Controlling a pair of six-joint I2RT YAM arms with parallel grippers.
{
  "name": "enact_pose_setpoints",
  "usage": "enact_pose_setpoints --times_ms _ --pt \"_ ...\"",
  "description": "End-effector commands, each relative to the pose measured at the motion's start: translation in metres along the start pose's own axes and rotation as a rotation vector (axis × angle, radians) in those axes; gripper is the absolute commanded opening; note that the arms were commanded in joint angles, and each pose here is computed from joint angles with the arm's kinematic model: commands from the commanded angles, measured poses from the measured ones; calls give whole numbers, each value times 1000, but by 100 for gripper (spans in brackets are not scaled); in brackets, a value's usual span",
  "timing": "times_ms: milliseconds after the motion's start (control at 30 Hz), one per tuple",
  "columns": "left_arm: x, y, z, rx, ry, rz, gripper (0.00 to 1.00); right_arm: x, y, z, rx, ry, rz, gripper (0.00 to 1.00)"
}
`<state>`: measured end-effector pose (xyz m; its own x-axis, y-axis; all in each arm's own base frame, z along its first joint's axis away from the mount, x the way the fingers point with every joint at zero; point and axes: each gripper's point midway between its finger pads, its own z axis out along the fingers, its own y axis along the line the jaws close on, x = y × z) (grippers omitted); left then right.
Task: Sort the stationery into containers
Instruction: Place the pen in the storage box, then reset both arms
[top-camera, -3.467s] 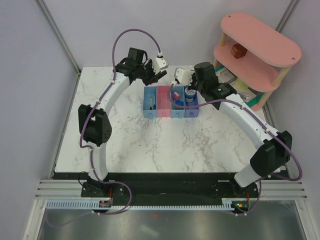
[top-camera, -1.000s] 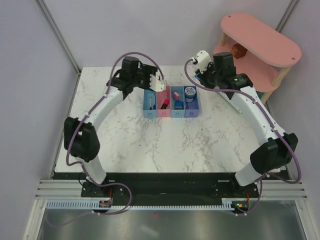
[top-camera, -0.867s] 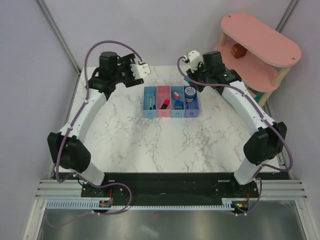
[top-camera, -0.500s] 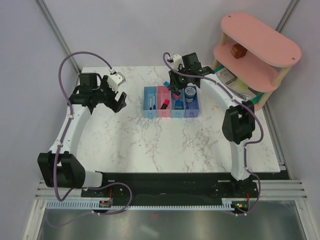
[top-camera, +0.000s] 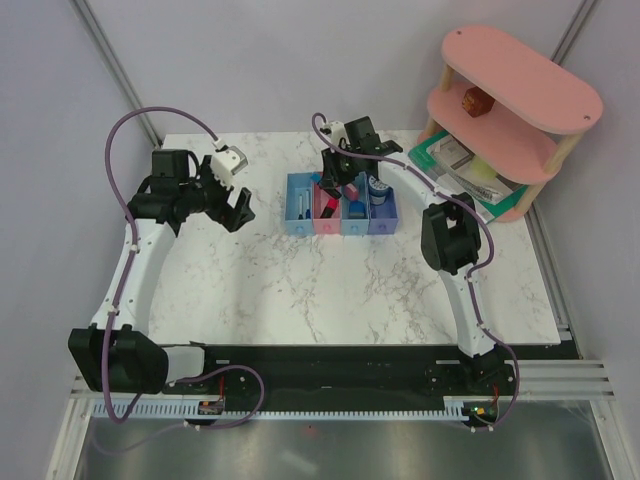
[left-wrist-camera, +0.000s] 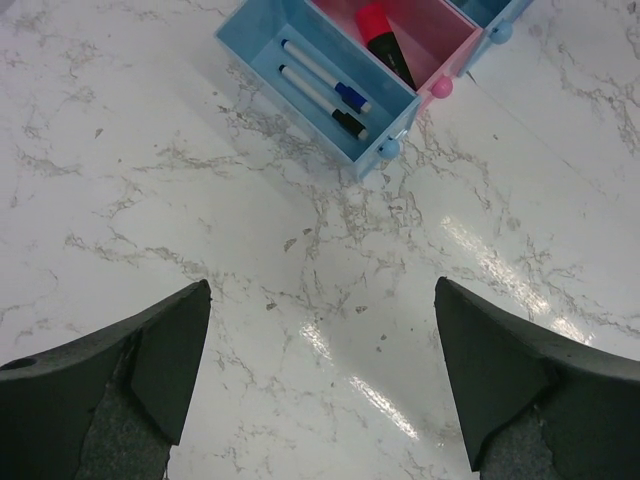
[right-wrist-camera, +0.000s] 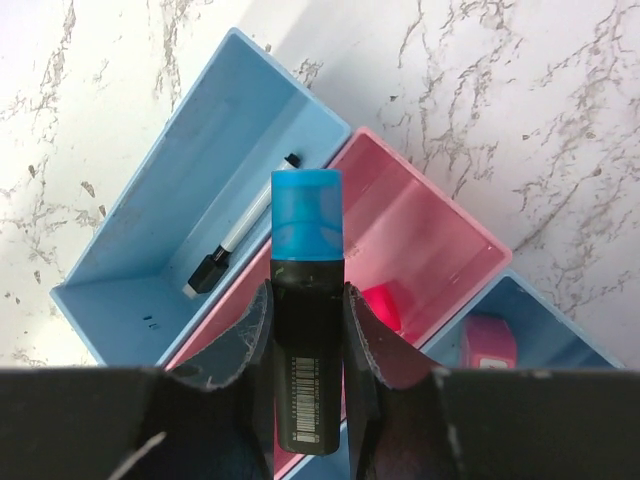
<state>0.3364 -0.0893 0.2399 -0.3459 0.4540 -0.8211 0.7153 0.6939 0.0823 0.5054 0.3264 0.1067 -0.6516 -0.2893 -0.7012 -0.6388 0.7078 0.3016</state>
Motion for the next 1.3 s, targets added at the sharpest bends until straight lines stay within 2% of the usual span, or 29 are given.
enact_pose_setpoints --times_ms 0,67,100,300,500,667,733,767,800,833,867,933,967,1000,1067,1100,1267 --pt "-20 -3 -5 27 -51 -36 99 -14 12 7 -25 -43 -35 27" --pt "-21 -5 -4 35 -55 -40 100 -14 14 6 -20 -40 -44 36" --pt "-21 -5 -4 37 -55 -41 100 -14 14 5 -20 -40 -53 45" --pt "-23 -7 -4 44 -67 -40 100 -20 14 -4 16 -50 -90 64" --pt "-24 -9 -2 57 -79 -46 100 -29 10 -24 80 -61 -139 68" --pt "-19 -3 7 37 -65 -138 100 -62 5 -90 194 -122 -240 72" --pt "-17 -3 11 41 -60 -186 100 -72 4 -126 237 -140 -300 83" --pt "-16 -3 14 42 -58 -200 100 -60 1 -136 240 -92 -313 94" --pt "-17 -2 16 41 -65 -216 100 -55 -2 -148 250 -65 -355 98" --pt "-16 -2 17 43 -64 -225 100 -55 0 -166 266 -54 -378 98" --pt "-15 -2 19 43 -64 -233 100 -34 0 -174 256 26 -372 98" --pt "-17 -2 18 46 -67 -243 100 -18 -3 -202 260 83 -383 98" --pt "-17 -2 18 44 -68 -245 100 6 -6 -207 247 149 -354 98" --pt "-16 0 18 30 -61 -264 100 7 -8 -230 267 128 -342 98" --pt "-14 2 17 6 -55 -281 100 32 -19 -242 291 158 -318 98" --pt "-11 5 13 -26 -48 -290 100 31 -23 -265 321 124 -312 98" --pt "-7 5 -1 -104 -74 -252 100 62 -39 -304 326 71 -202 98"
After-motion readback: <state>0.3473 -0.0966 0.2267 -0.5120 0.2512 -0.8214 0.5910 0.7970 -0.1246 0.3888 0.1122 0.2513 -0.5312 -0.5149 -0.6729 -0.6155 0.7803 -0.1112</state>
